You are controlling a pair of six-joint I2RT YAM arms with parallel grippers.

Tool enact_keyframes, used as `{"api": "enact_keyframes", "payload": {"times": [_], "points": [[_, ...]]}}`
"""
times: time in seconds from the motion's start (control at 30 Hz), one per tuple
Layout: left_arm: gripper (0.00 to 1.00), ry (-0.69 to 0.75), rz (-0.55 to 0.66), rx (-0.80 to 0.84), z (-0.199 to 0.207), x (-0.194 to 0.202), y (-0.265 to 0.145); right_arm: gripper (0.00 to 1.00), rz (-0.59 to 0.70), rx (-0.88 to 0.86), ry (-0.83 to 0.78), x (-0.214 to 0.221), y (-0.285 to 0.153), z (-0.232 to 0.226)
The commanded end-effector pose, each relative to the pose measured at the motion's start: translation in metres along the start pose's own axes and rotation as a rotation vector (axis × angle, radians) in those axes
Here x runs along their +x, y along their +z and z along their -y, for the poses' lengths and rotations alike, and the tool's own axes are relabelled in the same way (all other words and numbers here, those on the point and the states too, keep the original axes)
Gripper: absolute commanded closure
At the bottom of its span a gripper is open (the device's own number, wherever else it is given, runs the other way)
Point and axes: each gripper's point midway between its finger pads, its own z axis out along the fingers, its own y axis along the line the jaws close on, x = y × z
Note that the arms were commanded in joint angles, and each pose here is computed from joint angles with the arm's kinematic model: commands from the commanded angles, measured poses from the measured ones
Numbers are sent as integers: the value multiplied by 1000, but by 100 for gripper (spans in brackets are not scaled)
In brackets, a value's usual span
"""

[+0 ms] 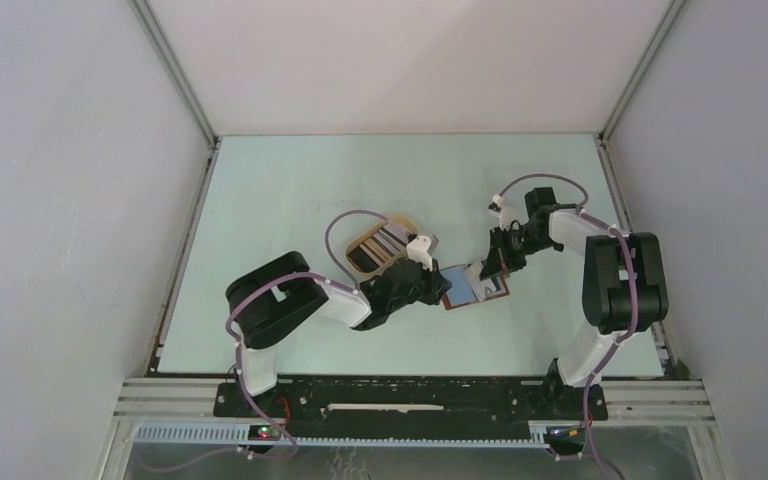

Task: Put the credit cards into the card holder
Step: Insert the credit card into the card holder.

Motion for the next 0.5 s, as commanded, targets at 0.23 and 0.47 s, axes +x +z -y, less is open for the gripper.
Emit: {"api": "enact_keyframes", "payload": {"times": [0.23,0.47], "points": [[94,-69,-46,-128,-18,13,12,100,18,-11,49,-13,1,4],[98,-75,-52,-168,-27,17,8,100,42,-5,83,-18,-1,12]]}}
